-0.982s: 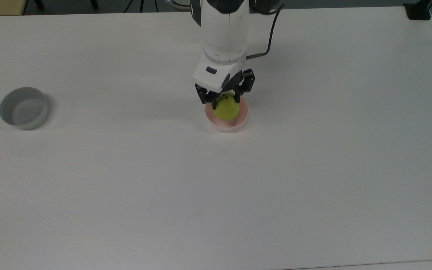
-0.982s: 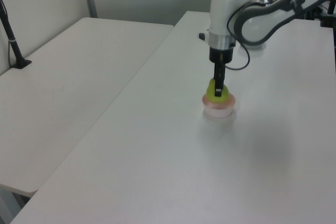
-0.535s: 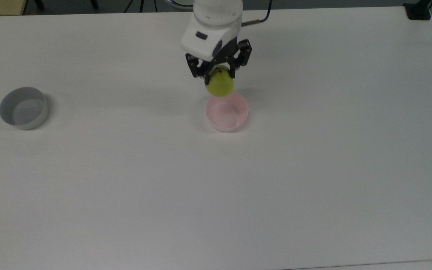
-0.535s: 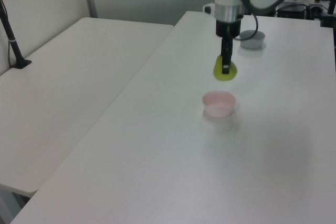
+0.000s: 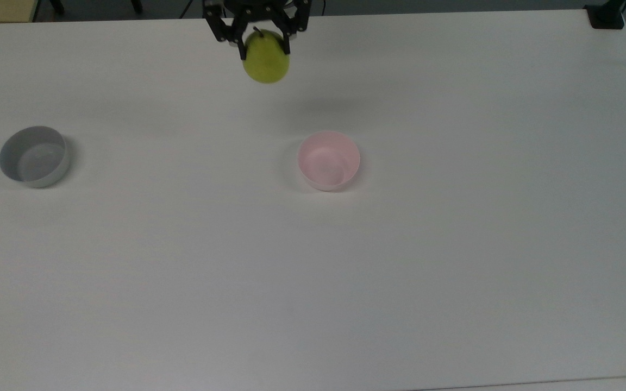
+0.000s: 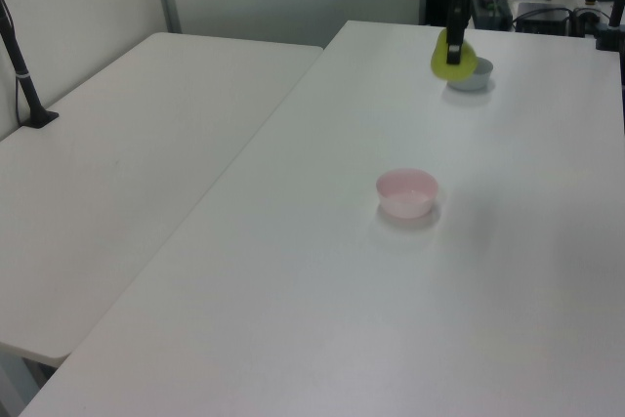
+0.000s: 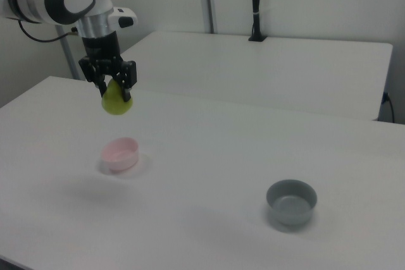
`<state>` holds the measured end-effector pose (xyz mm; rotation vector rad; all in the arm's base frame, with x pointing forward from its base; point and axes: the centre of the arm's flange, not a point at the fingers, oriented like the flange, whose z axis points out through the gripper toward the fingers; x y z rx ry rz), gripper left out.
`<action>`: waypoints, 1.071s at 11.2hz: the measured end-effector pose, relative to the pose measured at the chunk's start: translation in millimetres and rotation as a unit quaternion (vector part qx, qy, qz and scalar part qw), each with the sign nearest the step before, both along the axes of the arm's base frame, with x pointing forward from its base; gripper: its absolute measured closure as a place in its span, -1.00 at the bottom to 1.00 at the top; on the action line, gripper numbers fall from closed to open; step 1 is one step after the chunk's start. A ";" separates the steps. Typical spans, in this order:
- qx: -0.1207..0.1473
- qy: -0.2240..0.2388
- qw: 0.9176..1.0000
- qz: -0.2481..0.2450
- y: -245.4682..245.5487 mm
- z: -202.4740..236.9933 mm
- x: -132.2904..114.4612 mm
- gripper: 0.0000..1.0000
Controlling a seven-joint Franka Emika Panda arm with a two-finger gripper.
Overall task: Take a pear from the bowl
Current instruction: 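Lift the pear out of the pink bowl and carry it toward the grey bowl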
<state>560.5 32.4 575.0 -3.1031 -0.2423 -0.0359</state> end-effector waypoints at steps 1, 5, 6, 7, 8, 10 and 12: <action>0.000 -0.003 1.000 -0.009 -9.7 7.7 -4.3 -0.29; -0.001 -0.006 1.000 -0.025 -40.0 13.9 -7.6 -0.29; -0.002 -0.007 1.000 -0.016 -50.0 13.9 -7.8 -0.29; 0.000 -0.008 1.000 -0.004 -63.7 13.9 -8.4 -0.29; 0.002 -0.010 1.000 0.008 -77.8 14.9 -9.2 -0.29; 0.005 -0.014 0.999 0.028 -102.7 16.3 -11.6 -0.29; 0.004 -0.014 0.999 0.035 -125.8 12.6 -13.4 -0.29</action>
